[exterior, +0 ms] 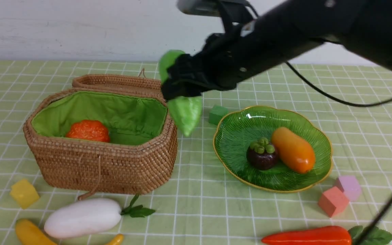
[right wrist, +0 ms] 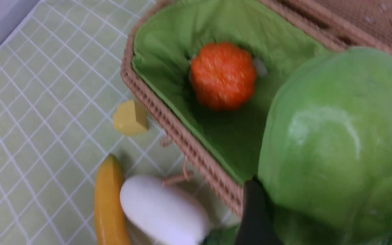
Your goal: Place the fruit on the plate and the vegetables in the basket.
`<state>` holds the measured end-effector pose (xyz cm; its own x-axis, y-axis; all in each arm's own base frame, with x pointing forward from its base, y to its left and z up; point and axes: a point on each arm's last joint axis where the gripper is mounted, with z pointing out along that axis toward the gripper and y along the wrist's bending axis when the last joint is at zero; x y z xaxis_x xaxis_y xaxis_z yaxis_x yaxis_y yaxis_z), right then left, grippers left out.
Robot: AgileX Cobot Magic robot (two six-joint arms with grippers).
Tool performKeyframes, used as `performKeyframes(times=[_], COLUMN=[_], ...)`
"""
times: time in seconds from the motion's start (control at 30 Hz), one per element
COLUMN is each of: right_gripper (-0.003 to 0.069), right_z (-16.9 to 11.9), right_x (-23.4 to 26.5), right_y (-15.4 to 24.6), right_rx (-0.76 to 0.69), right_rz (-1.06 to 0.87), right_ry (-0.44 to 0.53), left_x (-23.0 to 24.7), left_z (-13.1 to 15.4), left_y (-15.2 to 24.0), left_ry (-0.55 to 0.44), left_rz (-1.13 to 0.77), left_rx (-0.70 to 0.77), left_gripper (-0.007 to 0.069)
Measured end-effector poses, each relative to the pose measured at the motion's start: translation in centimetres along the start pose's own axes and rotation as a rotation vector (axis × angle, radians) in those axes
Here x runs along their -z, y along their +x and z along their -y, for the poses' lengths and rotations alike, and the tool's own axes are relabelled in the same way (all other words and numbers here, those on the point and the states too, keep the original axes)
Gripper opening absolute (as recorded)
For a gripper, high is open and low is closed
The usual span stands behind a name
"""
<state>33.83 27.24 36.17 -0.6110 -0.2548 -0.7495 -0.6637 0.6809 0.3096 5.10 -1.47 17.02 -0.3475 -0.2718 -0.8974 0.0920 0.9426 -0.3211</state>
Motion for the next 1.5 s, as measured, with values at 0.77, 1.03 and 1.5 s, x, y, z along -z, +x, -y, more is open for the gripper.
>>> performKeyframes(times=[0.77, 1.03, 1.5], right_gripper=[0.0674, 0.059, 0.0538], right_z=[1.8, 0.7, 6.7], right_x=[-8.6, 0.6, 6.8], right_y=[-0.9, -2.2, 14.0], right_rx=[0.238, 0.389, 0.769], right_rz=[-0.052, -0.195, -0.781], right_ry=[0.114, 0.264, 0.223], left_x=[0.0, 0.0, 0.0], left_z=[0.0, 0.0, 0.0], left_y=[0.0, 0.0, 0.0], left_ry=[0.0, 0.0, 0.0], left_rz=[0.0, 0.0, 0.0], left_rx=[0.0, 0.0, 0.0], left_gripper=[0.0239, 0.0239, 0.0239])
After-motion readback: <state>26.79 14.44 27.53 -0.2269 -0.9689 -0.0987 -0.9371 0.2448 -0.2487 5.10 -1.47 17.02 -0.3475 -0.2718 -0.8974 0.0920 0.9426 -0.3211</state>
